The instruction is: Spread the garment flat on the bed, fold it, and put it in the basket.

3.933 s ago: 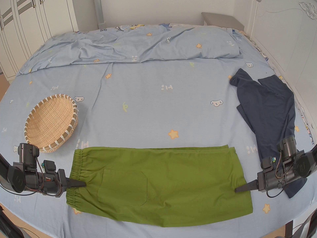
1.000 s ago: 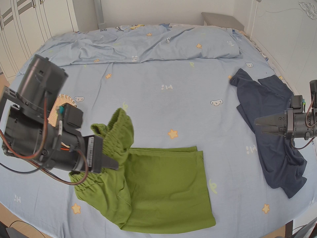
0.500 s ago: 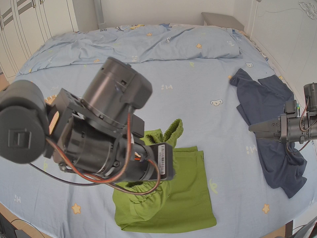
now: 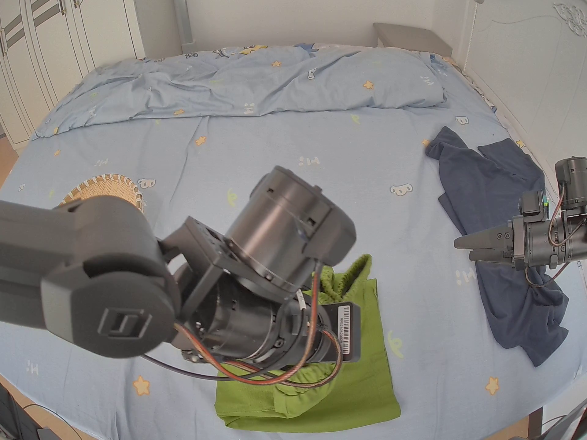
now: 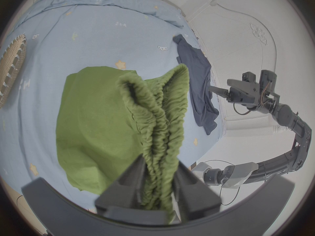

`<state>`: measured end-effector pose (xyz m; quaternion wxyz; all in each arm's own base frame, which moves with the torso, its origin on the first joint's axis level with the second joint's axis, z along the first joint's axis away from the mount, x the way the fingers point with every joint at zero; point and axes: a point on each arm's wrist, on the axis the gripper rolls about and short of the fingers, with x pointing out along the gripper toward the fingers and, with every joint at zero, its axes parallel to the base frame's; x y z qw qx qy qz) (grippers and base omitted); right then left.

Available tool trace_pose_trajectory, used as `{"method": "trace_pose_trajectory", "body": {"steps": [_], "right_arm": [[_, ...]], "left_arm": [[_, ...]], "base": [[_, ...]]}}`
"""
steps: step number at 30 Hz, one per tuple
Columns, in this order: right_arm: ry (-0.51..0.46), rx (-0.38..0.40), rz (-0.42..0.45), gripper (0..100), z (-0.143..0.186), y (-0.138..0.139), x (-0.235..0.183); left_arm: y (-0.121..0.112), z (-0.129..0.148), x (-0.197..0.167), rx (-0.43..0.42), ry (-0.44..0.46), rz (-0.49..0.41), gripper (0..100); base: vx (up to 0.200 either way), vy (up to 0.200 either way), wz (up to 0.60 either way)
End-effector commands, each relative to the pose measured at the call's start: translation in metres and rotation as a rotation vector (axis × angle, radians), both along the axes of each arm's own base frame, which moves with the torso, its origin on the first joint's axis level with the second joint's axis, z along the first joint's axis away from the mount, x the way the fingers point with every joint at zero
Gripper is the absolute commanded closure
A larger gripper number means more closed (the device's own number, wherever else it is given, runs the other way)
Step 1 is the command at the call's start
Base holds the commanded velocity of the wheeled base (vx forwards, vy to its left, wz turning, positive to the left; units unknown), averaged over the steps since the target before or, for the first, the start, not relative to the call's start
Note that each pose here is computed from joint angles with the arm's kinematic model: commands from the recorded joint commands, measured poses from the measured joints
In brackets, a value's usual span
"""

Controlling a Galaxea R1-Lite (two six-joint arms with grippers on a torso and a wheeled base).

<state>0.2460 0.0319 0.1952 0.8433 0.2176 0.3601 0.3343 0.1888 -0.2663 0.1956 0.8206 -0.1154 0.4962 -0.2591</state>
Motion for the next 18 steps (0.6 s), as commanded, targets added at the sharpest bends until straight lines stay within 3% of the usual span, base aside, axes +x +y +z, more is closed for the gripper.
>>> {"method": "trace_pose_trajectory", "body": {"steps": [1, 11, 16, 18], "right_arm": [[0.003, 0.000, 0.001, 0, -0.001, 0.000, 0.001], [-0.007, 0.002, 0.001, 0, 0.000, 0.000, 0.002], [-0.012, 0.004, 0.003, 0, 0.001, 0.000, 0.001], [-0.022, 0.007, 0.003, 0, 0.004, 0.000, -0.001]], "left_arm": [[-0.013, -0.019, 0.004, 0.032, 0.023, -0.010, 0], [-0.019, -0.027, 0.011, -0.101, -0.019, 0.018, 0], [0.026, -0.008, 0.030, -0.178, -0.012, 0.127, 0], [0.064, -0.003, 0.039, -0.236, 0.045, 0.143, 0]], "base": [[0.000, 0.000, 0.00], [0.000, 0.000, 0.00], [0.000, 0.000, 0.00], [0.000, 0.000, 0.00]]}}
